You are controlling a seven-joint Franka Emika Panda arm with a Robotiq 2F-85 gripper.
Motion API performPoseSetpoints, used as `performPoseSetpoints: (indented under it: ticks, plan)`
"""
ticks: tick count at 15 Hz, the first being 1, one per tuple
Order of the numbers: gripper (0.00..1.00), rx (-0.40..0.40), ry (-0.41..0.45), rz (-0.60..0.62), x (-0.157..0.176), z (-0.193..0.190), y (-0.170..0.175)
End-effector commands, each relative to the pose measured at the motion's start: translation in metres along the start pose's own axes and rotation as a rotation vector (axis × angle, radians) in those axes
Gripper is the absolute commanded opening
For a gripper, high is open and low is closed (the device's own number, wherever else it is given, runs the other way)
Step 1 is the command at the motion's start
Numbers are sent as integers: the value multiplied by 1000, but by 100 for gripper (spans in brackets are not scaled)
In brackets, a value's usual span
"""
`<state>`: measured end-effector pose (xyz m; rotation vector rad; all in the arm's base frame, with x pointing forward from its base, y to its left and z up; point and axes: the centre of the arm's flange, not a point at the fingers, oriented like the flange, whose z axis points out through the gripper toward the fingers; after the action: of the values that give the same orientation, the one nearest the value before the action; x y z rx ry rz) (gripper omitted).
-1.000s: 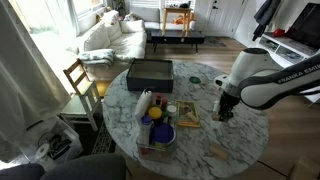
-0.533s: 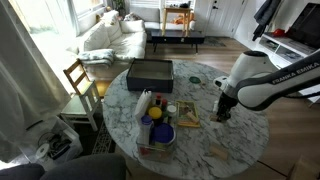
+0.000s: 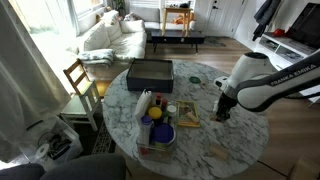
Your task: Stack four blocks on the scoop
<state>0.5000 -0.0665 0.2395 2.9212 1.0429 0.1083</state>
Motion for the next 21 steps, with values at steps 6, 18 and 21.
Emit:
performPoseSetpoints:
  ticks: [6, 18, 21]
  plan:
    - [8, 6, 5, -2, -6, 6, -3]
    - [8, 23, 6, 69, -10, 6, -2]
    - [8, 23, 12, 70, -13, 3, -1]
